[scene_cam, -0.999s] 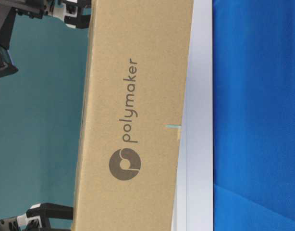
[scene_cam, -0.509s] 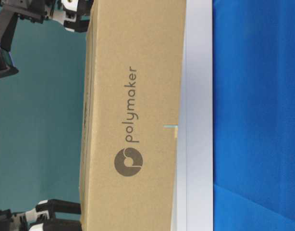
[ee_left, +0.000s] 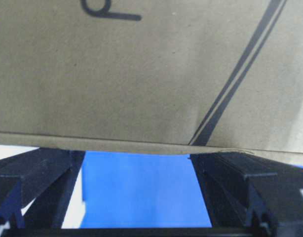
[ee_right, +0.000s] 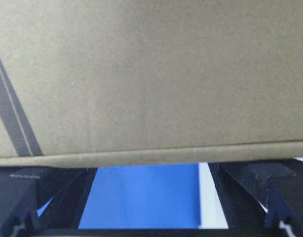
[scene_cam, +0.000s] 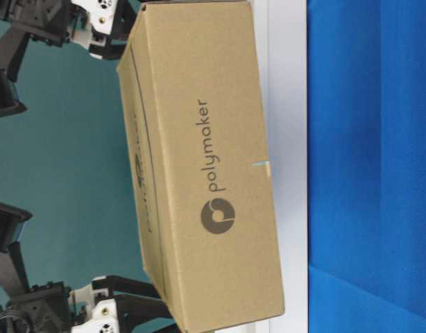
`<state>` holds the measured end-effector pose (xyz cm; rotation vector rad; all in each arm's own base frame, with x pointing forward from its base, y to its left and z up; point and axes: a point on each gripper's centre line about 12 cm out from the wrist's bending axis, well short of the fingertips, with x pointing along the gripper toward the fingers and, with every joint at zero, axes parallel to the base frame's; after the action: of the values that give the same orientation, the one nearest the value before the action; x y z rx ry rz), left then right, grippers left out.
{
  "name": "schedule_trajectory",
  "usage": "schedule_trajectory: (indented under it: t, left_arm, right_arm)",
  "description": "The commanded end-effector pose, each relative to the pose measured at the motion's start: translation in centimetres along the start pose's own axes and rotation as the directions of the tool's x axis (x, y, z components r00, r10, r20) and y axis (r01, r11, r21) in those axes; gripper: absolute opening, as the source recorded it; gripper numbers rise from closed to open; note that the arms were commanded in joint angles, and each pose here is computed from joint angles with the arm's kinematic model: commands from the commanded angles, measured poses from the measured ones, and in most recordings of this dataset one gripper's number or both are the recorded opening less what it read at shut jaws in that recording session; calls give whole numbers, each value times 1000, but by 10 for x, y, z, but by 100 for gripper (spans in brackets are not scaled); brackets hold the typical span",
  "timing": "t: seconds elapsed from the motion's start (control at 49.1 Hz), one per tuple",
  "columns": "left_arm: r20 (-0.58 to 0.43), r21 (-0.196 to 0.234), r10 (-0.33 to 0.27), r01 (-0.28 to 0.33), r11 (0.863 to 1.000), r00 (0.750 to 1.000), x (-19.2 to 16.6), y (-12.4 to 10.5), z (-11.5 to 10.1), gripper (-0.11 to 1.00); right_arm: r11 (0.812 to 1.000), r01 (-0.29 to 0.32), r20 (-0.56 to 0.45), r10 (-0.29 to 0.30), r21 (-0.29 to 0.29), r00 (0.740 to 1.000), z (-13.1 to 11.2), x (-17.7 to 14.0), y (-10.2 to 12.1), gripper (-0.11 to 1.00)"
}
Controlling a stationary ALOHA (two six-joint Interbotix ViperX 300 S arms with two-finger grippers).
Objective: Place the cardboard box on the stand after clamping it between your arms.
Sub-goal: 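Carry the clamped box forward over the white stand, then lower the box onto the white stand with both grippers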
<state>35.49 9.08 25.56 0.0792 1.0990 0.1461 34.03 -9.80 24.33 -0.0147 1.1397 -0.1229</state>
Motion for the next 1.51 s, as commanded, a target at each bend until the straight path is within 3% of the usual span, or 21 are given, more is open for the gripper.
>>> schedule_trajectory:
  t: [0.0, 0.326, 0.693, 0.836, 1.141, 1.243, 1.488]
  left_arm:
    - [298, -33, 41, -33, 999, 954, -37, 9, 61, 82]
    - [381, 49, 70, -95, 994, 922, -44, 20, 82, 82]
    - [382, 12, 120, -134, 991, 916, -44, 48, 88, 82]
    - [371, -7, 149, -158, 987, 917, -44, 65, 83, 82]
    - [355, -29, 181, -183, 983, 917, -34, 85, 81, 82]
    - [361, -20, 195, -201, 979, 912, -35, 93, 84, 82]
    - [373, -46, 238, -238, 970, 897, -39, 118, 91, 82]
  right_arm:
    - [999, 26, 267, -31, 24, 963, 57, -34, -4, 97]
    - [998, 57, 246, -58, 13, 968, 55, -25, -23, 97]
    - [995, 94, 228, -96, 20, 969, 62, -18, -54, 97]
    - [996, 77, 242, -87, 48, 966, 71, -20, -66, 97]
    - [998, 50, 279, -59, 41, 959, 82, -24, -82, 97]
    - [998, 47, 272, -56, 37, 961, 80, -23, -89, 97]
    - [998, 46, 244, -57, 48, 968, 71, -14, -107, 97]
